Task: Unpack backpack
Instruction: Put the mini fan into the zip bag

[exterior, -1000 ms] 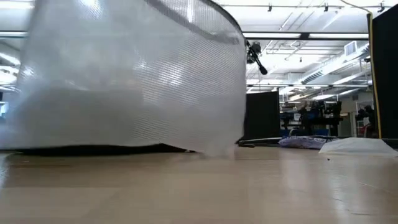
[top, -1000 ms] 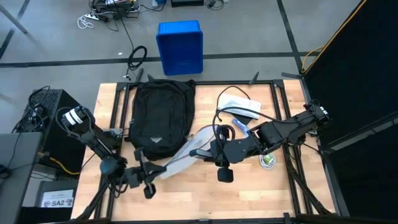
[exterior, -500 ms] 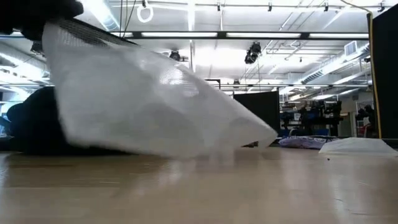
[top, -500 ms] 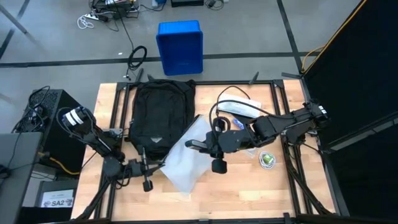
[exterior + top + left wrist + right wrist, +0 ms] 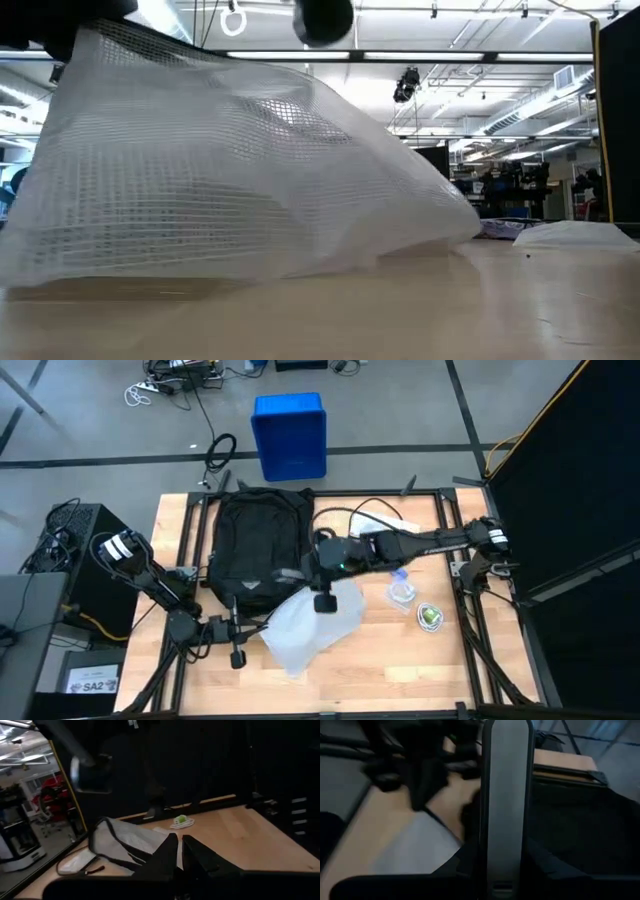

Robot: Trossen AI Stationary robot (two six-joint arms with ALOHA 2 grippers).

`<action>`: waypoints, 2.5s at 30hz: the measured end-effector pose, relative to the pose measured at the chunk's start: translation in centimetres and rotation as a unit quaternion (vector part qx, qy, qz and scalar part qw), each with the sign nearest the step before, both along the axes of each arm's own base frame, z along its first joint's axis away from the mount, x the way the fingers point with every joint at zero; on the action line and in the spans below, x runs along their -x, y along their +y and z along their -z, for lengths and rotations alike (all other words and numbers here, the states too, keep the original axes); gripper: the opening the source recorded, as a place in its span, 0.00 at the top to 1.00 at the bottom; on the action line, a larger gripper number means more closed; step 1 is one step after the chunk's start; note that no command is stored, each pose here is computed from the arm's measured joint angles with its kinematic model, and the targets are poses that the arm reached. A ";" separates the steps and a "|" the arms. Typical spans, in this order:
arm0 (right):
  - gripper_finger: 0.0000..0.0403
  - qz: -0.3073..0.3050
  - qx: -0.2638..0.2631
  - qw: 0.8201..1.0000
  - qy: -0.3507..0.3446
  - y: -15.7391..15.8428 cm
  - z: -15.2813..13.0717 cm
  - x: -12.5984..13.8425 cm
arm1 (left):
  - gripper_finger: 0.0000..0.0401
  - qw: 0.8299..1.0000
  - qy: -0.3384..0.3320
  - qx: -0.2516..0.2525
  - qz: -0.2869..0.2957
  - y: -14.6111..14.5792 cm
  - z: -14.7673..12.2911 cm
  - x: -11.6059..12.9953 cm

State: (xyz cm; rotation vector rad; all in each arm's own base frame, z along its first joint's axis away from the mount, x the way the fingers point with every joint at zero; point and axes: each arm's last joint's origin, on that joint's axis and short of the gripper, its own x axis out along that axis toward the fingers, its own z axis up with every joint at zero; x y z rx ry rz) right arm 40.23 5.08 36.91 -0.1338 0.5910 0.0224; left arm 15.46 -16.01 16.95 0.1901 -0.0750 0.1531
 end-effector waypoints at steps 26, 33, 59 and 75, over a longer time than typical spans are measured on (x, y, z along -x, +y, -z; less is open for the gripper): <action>0.85 -0.016 -0.158 0.981 0.114 -6.3 6.5 -3.4 | 1.00 1.000 0.001 -0.011 -0.015 0.4 -0.1 -0.3; 0.85 -0.056 -0.219 0.963 0.147 -3.4 6.2 -2.7 | 1.00 1.000 0.001 -0.008 -0.022 0.4 -0.2 -0.3; 0.85 -0.077 -0.256 0.946 0.181 2.3 6.3 -2.1 | 0.76 0.998 -0.013 0.039 -0.039 0.6 -0.4 -0.3; 0.85 -0.074 -0.232 0.950 0.197 2.2 6.7 -1.8 | 0.52 0.954 0.060 0.287 0.056 -1.9 2.1 3.6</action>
